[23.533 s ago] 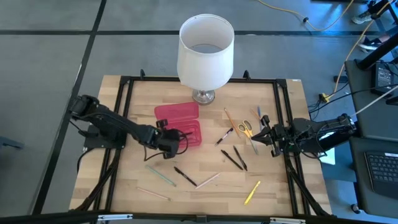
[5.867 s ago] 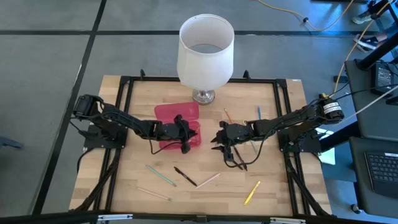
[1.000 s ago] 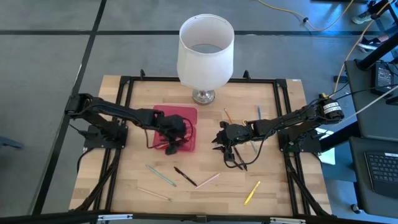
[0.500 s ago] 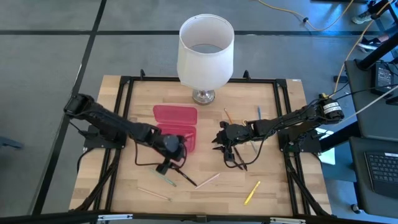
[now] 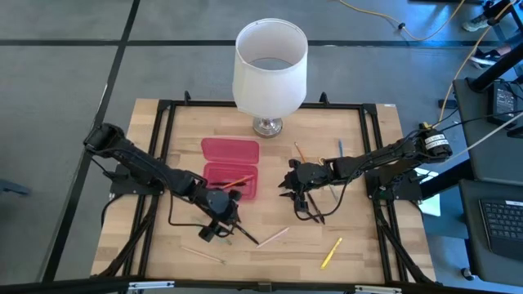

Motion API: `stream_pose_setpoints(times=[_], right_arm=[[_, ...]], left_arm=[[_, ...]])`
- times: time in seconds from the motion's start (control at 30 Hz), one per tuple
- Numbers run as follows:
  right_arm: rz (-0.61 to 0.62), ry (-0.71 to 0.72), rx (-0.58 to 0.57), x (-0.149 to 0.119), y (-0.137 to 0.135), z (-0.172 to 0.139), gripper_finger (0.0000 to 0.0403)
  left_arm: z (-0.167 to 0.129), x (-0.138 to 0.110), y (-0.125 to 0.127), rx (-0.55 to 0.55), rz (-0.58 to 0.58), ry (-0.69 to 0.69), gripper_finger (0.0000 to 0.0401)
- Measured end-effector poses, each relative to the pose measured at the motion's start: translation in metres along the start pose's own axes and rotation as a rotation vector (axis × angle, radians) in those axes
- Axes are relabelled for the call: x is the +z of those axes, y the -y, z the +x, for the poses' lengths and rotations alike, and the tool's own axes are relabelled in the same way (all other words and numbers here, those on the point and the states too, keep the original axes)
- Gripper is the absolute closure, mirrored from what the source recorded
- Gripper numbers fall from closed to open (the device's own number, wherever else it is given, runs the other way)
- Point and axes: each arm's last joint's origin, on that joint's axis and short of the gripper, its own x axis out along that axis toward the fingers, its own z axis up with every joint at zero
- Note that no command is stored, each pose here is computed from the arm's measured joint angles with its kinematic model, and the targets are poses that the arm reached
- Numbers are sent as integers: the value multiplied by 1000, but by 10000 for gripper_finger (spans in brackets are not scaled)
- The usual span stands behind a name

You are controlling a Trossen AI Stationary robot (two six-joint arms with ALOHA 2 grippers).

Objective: Pick & place school supplies into a supply box
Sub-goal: Put the left black pen into the red supply box

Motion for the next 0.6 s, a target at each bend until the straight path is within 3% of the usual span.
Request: stream_pose_setpoints(times=[0.2, 0.6], right_arm=[[-1, 0, 0, 0, 0, 0, 247], [0, 0, 0, 0, 0, 0, 247]], left_arm=[[4, -3, -1, 154, 19, -30, 210], [45, -29, -1, 132, -48, -211, 231]])
